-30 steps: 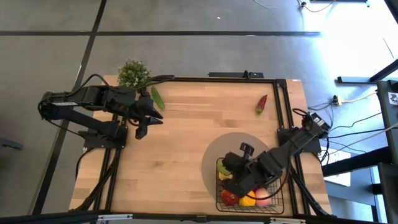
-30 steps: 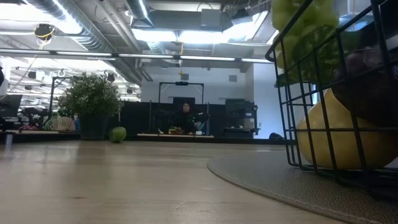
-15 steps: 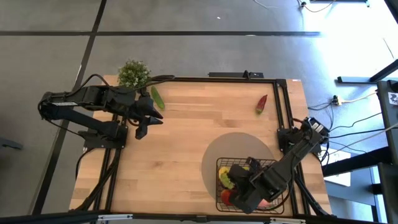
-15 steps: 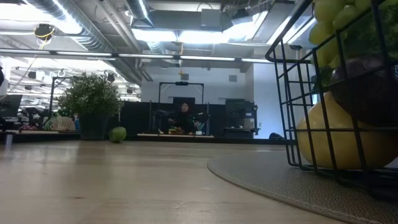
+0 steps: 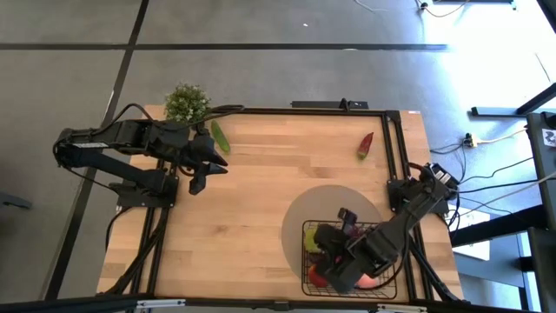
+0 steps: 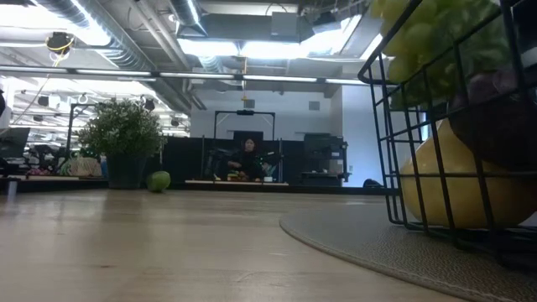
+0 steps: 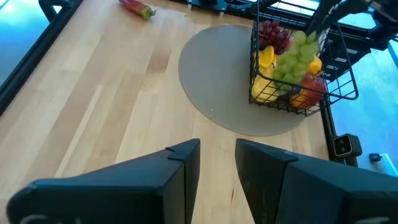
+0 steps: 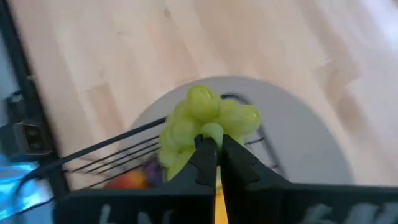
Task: Build produce basket
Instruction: Put the green grapes into the wire basket
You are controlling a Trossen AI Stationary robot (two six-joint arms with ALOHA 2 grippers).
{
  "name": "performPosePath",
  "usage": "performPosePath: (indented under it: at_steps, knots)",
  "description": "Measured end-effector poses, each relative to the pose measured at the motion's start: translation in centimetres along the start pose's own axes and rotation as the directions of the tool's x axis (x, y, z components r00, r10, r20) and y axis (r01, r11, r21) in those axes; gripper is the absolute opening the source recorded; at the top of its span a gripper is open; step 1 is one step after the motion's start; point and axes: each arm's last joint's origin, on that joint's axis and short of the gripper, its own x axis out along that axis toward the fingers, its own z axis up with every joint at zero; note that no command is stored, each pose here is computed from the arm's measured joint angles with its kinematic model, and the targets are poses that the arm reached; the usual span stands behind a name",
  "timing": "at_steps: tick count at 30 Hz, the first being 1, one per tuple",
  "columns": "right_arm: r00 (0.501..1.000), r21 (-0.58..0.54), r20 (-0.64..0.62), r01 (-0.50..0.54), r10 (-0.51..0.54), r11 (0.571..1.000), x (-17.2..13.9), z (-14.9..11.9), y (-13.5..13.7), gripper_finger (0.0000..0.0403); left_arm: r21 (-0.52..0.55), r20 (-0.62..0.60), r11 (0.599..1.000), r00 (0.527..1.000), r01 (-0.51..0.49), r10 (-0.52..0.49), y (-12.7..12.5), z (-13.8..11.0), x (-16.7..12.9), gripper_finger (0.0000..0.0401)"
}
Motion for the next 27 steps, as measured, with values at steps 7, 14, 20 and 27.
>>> performPosePath:
  at_steps: [7,14,20,27]
  knots:
    - [0.996,-0.051,-0.003,0.093,-0.093,0.994,1.0,1.0,-1.4,0.0000,0.000,0.000,1.000,1.000,0.000,0.000,0.0,0.0,0.0,0.0090]
    - [0.996,-0.004,-0.061,0.061,-0.061,0.998,1.1,0.9,-1.3,0.0000,0.001,-0.006,1.000,1.000,-0.001,0.001,0.0,-0.1,0.0,0.0090]
    - [0.995,0.037,-0.097,0.015,-0.011,0.999,0.6,0.1,-0.7,0.0000,0.003,-0.045,1.000,0.999,-0.012,0.012,0.1,-0.4,0.0,0.0090]
    - [0.991,0.085,-0.126,-0.028,0.039,0.996,0.3,-0.3,-0.1,0.0000,0.004,-0.059,1.000,0.998,-0.015,0.016,0.2,-0.6,0.0,0.0090]
